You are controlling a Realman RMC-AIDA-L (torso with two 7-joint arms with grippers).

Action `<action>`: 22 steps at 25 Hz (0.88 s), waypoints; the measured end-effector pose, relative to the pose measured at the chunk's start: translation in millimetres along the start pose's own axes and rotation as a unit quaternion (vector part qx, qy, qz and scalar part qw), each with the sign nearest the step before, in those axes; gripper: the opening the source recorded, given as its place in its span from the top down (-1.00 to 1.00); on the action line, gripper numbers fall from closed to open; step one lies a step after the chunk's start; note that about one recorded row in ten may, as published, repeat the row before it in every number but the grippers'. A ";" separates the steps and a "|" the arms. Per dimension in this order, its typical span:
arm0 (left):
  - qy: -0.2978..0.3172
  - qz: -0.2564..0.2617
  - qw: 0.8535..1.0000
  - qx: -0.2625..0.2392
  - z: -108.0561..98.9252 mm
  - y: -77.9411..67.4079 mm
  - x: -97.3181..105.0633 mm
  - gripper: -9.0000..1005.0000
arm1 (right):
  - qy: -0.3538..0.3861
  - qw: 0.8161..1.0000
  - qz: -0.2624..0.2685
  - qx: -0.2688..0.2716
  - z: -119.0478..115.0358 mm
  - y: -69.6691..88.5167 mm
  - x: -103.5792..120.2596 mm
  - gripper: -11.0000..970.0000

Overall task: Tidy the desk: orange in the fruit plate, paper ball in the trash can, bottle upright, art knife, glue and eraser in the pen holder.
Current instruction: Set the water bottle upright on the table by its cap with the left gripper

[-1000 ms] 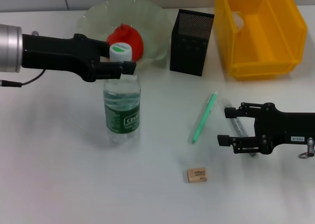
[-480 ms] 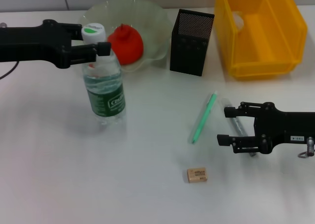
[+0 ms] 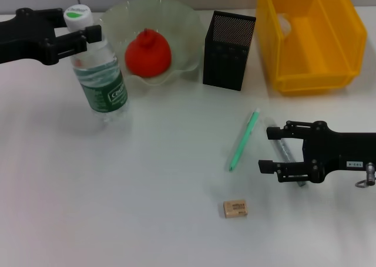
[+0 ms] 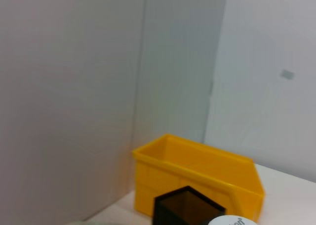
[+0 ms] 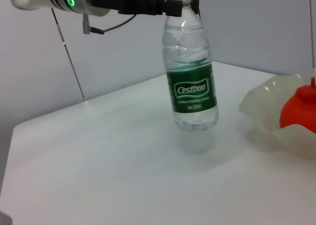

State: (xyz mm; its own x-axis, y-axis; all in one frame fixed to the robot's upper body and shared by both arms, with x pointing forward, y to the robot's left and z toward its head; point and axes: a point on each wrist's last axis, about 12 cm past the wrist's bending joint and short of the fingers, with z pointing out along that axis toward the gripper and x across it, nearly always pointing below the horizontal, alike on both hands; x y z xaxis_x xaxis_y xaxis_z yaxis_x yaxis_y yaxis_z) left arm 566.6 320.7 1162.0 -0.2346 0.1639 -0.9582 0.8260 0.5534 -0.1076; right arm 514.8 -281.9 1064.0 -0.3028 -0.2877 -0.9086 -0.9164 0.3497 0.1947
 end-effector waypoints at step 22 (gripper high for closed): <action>0.004 0.004 0.997 -0.081 14.1 10.6 32.1 0.11 | 0.000 1.000 -0.001 0.001 1.8 -1.1 -1.5 -0.60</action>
State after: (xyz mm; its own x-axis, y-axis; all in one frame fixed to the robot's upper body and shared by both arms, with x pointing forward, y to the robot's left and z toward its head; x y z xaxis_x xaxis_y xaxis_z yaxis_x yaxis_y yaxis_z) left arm 575.0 320.2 1126.4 -0.2327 0.1747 -0.9567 0.7349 0.6759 -0.0554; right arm 516.8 -280.2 1064.6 -0.3011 -0.2875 -0.9092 -0.9165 0.3506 0.1926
